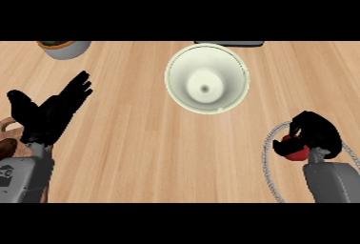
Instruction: Pick the tomato from the placemat and place it in the bowl
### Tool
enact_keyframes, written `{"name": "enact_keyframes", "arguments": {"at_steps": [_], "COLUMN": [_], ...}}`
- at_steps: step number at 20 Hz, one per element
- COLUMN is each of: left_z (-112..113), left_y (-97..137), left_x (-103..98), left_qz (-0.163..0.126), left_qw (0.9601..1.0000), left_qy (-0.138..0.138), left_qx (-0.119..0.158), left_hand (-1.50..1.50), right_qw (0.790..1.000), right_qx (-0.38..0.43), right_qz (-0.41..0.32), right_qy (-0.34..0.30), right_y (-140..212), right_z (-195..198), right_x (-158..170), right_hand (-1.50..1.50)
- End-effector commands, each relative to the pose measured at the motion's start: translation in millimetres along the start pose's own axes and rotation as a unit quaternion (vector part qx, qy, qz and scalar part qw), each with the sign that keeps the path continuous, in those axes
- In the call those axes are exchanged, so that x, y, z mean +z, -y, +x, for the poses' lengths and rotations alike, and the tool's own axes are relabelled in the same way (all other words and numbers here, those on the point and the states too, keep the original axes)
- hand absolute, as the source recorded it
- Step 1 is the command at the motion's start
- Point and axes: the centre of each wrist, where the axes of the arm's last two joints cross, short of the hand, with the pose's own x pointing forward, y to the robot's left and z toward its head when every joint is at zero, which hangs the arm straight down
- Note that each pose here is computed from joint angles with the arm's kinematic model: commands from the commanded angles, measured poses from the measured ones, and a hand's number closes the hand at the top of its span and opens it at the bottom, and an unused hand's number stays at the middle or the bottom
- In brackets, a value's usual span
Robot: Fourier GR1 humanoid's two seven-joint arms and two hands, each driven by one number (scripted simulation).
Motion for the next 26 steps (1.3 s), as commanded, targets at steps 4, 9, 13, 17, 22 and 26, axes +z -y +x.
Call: {"name": "enact_keyframes", "arguments": {"at_steps": [4,9,13,17,22,26], "left_z": [-3.4,-3.5,2.7,-2.9,0.7,-1.4], "left_y": [11.0,1.0,6.4,-7.8,2.5,-3.5], "left_x": [0.5,0.0,11.8,21.0,-2.7,14.3], "left_qz": [-0.009,0.013,0.017,0.016,0.020,0.020], "left_qw": [1.0000,0.9999,0.9998,0.9999,0.9998,0.9998], "left_qy": [-0.001,-0.008,-0.009,-0.005,0.004,-0.007], "left_qx": [0.000,0.006,0.005,-0.002,0.002,-0.001], "left_hand": [0.00,0.00,0.00,0.00,0.00,0.00], "right_qw": [0.945,0.908,0.893,0.881,0.870,0.862], "right_qx": [0.093,0.095,0.119,0.118,0.113,0.065], "right_qz": [0.044,0.018,0.006,-0.032,-0.045,-0.009], "right_qy": [0.310,0.408,0.434,0.458,0.477,0.502], "right_y": [57.7,143.9,173.4,221.9,258.8,260.7], "right_z": [-16.6,-45.8,-52.0,-50.3,-15.1,16.9], "right_x": [-10.2,-26.0,-18.3,-2.2,33.0,38.5], "right_hand": [1.50,1.50,1.50,1.50,1.50,1.50]}}
